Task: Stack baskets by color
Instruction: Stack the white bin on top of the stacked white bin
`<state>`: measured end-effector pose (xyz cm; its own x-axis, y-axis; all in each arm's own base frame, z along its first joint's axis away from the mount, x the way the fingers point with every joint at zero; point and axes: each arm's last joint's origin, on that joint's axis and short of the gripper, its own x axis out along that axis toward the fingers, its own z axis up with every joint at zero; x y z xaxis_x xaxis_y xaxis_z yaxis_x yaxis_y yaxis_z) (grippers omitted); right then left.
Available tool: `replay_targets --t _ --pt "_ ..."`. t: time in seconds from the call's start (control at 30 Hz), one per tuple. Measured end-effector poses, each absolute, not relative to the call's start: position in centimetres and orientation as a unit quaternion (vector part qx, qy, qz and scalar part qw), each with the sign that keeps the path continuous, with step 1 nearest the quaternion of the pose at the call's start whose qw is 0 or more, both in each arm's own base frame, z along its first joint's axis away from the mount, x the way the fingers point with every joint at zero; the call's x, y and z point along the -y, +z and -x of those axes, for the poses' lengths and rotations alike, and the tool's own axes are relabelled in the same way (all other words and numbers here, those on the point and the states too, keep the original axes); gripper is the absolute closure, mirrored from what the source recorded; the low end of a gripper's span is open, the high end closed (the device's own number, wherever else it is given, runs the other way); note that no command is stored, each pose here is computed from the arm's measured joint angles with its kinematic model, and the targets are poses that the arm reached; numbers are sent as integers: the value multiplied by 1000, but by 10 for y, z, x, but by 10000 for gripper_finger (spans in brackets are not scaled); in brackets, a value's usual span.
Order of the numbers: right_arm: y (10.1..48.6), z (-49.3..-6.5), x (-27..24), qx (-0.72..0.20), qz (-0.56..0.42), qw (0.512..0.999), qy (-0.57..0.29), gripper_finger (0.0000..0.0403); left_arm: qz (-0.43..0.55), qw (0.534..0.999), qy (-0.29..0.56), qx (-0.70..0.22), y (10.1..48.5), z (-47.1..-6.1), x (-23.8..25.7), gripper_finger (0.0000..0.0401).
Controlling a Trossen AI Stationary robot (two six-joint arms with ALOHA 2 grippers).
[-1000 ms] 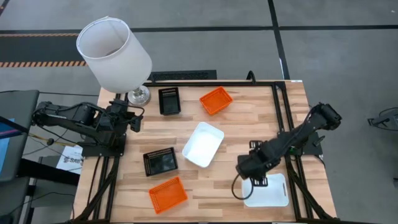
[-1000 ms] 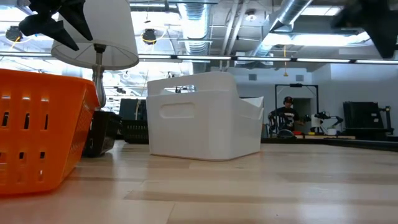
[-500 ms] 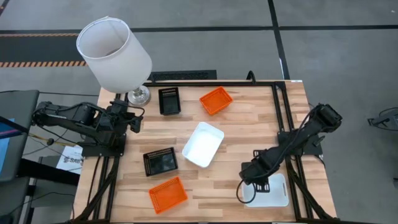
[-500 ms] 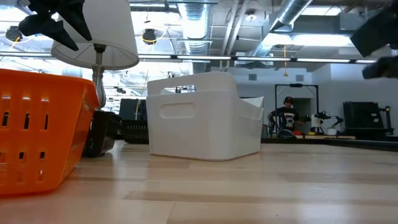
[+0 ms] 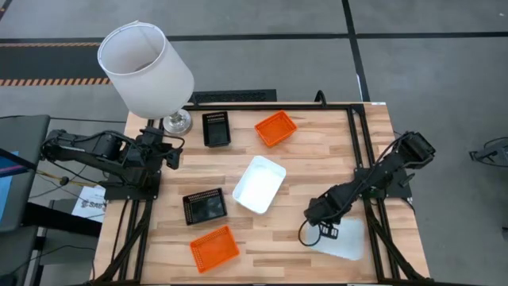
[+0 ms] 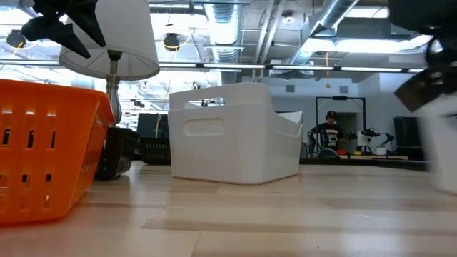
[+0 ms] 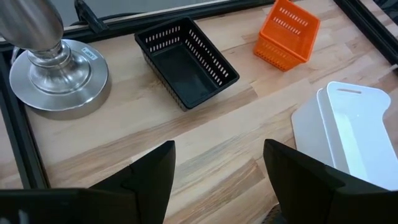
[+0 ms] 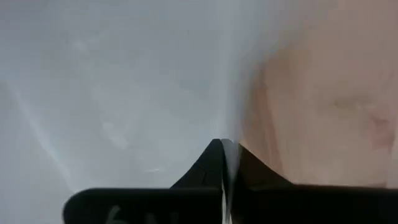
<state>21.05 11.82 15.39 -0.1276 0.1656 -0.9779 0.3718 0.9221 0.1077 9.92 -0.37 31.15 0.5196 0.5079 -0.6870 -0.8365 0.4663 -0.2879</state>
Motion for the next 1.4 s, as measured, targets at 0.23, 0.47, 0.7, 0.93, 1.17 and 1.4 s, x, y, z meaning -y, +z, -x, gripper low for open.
replay_targets --t 0.23,0.47,0.7,0.93,1.17,1.4 --pt "154 -228 -84 -683 -372 562 -282 393 306 815 422 -254 312 -99 3 168" --pt "161 -257 -60 -622 -509 556 -213 389 308 813 433 -239 312 -99 2 168" --pt "180 -263 -44 -567 -548 586 -184 343 315 811 427 -246 312 -99 3 168" --pt "206 -251 -41 -546 -550 617 -139 261 318 810 428 -244 312 -99 3 168" --pt "232 -238 -41 -522 -498 690 -52 209 319 809 431 -240 312 -99 3 168" --pt "247 -223 -39 -511 -363 778 50 214 321 809 431 -239 312 -99 3 168"
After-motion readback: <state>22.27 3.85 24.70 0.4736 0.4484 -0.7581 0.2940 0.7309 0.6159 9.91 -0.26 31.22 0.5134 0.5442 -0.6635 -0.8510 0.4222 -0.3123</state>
